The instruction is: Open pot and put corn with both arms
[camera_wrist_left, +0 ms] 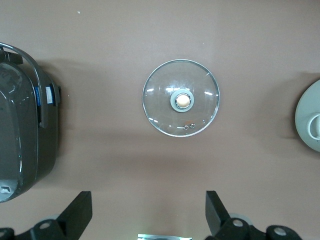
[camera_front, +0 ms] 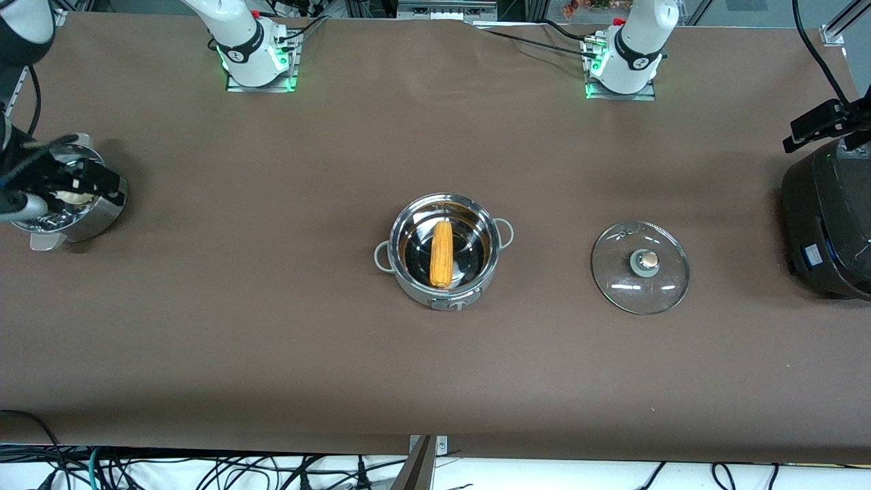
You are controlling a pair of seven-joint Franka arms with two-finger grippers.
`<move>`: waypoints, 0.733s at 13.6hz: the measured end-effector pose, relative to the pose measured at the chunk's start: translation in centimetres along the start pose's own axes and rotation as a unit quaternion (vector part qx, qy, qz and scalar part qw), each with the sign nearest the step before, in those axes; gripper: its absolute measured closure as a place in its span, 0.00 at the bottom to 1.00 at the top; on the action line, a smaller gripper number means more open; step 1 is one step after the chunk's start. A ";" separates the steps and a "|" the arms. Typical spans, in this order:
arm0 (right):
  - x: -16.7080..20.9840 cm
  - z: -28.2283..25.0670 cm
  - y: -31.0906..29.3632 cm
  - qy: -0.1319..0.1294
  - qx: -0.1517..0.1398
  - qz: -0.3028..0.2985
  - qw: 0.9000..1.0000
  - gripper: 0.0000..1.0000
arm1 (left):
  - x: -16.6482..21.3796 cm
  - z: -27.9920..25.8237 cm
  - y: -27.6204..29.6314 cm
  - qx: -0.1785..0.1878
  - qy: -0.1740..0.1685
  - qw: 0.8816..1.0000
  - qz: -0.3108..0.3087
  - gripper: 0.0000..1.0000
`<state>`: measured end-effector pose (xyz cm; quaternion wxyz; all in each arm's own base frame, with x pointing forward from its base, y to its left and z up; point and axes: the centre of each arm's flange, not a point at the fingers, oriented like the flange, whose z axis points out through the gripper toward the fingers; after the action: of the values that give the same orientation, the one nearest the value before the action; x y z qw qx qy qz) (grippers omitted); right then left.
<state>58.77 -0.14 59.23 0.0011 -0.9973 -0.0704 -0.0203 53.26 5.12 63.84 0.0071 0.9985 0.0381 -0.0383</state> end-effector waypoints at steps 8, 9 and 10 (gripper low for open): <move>-4.1 2.8 0.0 -0.058 0.012 0.013 0.998 0.00 | 0.1 0.0 0.1 0.000 0.000 1.000 0.001 0.00; -4.2 3.0 0.3 -0.060 0.012 0.016 0.998 0.00 | 0.1 0.0 0.1 0.000 0.000 1.000 0.001 0.00; -4.3 3.1 0.6 -0.061 0.012 0.020 0.998 0.00 | 0.1 0.0 0.1 0.000 0.000 1.000 0.001 0.00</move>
<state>54.76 -1.35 55.91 0.0096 -0.9978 -0.0508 0.0416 53.33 5.02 63.85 0.0069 0.9986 0.0372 -0.0381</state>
